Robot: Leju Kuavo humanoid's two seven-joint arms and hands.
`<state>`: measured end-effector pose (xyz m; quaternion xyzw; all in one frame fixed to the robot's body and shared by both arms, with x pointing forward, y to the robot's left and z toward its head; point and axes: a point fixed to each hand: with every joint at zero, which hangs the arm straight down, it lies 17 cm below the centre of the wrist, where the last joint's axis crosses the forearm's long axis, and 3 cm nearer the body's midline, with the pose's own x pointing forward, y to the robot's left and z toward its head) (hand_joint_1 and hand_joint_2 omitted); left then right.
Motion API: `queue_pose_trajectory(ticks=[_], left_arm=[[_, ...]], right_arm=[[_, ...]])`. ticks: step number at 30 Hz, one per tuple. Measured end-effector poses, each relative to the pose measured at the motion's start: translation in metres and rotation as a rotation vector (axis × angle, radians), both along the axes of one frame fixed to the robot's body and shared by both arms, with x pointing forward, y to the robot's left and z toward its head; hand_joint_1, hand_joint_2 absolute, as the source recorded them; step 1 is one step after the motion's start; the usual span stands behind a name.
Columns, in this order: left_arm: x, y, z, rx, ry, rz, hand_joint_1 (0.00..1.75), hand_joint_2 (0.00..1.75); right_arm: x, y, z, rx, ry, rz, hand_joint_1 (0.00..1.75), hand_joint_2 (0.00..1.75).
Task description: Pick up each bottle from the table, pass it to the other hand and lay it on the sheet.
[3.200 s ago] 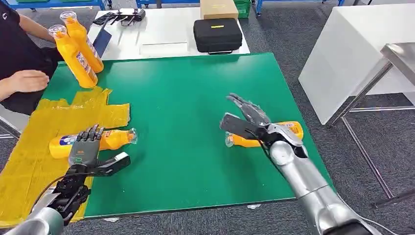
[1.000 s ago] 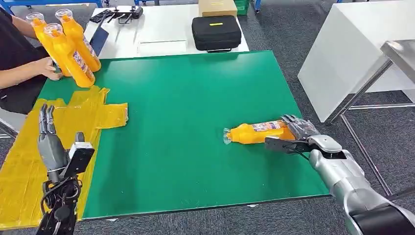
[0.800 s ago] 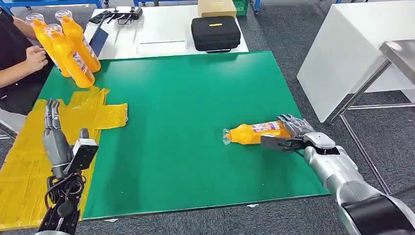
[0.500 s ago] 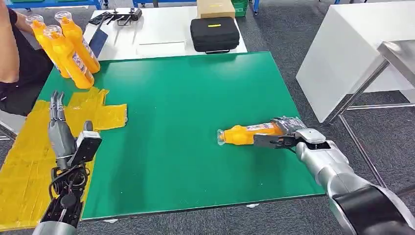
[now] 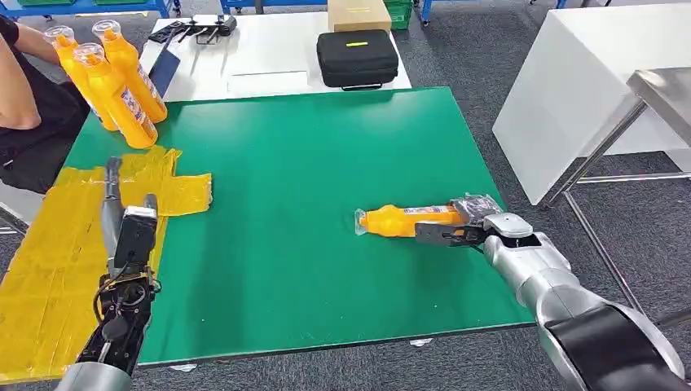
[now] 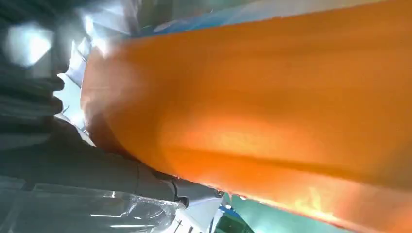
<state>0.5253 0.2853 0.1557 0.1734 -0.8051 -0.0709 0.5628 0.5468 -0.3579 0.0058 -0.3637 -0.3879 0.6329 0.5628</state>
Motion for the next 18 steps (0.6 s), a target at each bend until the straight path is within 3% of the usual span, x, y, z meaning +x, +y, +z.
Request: queue_pose_trajectory(ticks=[3,6,11,18], left_arm=[[0.000,-0.001,-0.002,-0.020,0.015,-0.011,0.00,1.75],[-0.004,-0.024,-0.035,-0.302,0.190,-0.173,0.00,1.75],[-0.021,-0.048,-0.050,-0.690,0.320,-0.398,0.00,1.75],[-0.033,-0.064,-0.083,-0.809,0.419,-0.434,0.00,1.75]], right_arm=[[0.000,0.000,0.000,0.005,0.000,-0.001,1.75,1.75],[0.000,0.008,0.002,0.110,-0.003,-0.020,1.75,1.75],[-0.001,0.041,0.011,0.417,-0.023,-0.020,1.75,1.75],[0.003,0.104,0.043,0.712,-0.105,0.008,1.75,1.75]])
